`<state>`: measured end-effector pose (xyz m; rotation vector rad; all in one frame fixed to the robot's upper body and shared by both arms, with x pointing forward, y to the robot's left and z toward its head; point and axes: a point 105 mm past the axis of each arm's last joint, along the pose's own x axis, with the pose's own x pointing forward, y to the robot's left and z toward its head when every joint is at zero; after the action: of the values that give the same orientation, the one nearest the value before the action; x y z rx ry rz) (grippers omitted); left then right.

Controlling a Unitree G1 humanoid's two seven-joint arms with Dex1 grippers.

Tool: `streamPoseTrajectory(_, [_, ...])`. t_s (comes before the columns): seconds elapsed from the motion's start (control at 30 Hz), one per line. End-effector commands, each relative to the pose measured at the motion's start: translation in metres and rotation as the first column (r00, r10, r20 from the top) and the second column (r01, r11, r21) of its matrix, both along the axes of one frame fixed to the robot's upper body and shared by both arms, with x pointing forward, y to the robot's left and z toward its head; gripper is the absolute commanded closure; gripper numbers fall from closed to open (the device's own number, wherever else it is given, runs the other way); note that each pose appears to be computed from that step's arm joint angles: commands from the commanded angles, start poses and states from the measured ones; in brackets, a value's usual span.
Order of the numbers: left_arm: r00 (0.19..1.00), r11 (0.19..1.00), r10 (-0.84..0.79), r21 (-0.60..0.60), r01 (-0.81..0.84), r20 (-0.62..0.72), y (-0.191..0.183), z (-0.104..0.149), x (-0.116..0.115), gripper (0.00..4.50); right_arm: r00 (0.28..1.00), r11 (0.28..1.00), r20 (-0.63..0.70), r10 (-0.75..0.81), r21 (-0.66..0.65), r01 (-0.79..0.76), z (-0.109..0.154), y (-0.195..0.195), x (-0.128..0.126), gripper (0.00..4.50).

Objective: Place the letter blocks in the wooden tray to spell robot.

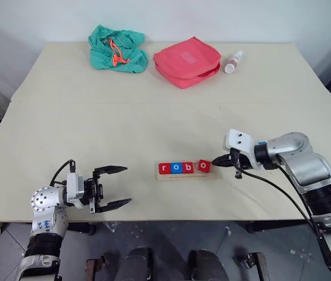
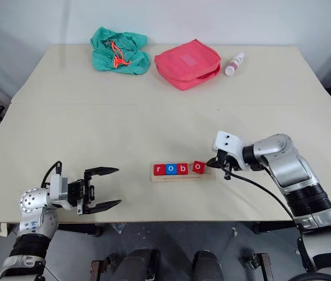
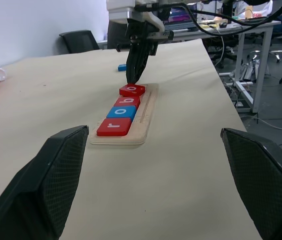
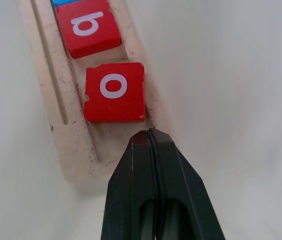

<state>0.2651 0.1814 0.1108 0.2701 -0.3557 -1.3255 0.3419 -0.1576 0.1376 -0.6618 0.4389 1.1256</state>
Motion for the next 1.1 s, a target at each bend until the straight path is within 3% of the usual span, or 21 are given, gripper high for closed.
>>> streamPoseTrajectory(0.03, [1.000, 1.000, -0.002, 0.002, 0.002, 0.027, -0.001, 0.004, -0.003, 0.00, 0.999, 0.999, 0.036, 0.040, 0.028, -0.041, 0.012, 0.009, -0.001, 4.49])
streamPoseTrajectory(0.63, [1.000, 1.000, 0.002, 0.001, -0.002, 0.031, 0.000, 0.004, -0.001, 0.00, 0.998, 0.995, 0.048, 0.039, 0.088, -0.043, 0.019, 0.022, -0.003, 4.49])
streamPoseTrajectory(0.83, [0.999, 1.000, -0.007, 0.000, 0.007, 0.032, -0.002, 0.004, 0.001, 0.00, 0.992, 0.990, 0.108, -0.070, 0.127, 0.056, 0.035, 0.005, 0.003, 4.49])
streamPoseTrajectory(0.93, [0.999, 1.000, -0.023, -0.003, 0.023, 0.026, -0.004, 0.003, 0.003, 0.00, 0.954, 0.953, 0.191, -0.231, 0.244, 0.182, 0.048, -0.020, 0.005, 4.49])
streamPoseTrajectory(1.03, [0.999, 0.999, -0.040, -0.004, 0.040, 0.017, -0.005, 0.002, 0.004, 0.00, 0.893, 0.883, 0.213, -0.395, 0.355, 0.306, 0.047, -0.051, -0.008, 3.91])
streamPoseTrajectory(1.1, [0.999, 0.999, -0.050, -0.003, 0.050, 0.012, -0.006, 0.002, 0.006, 0.00, 0.858, 0.840, 0.205, -0.470, 0.404, 0.363, 0.041, -0.064, -0.020, 3.25])
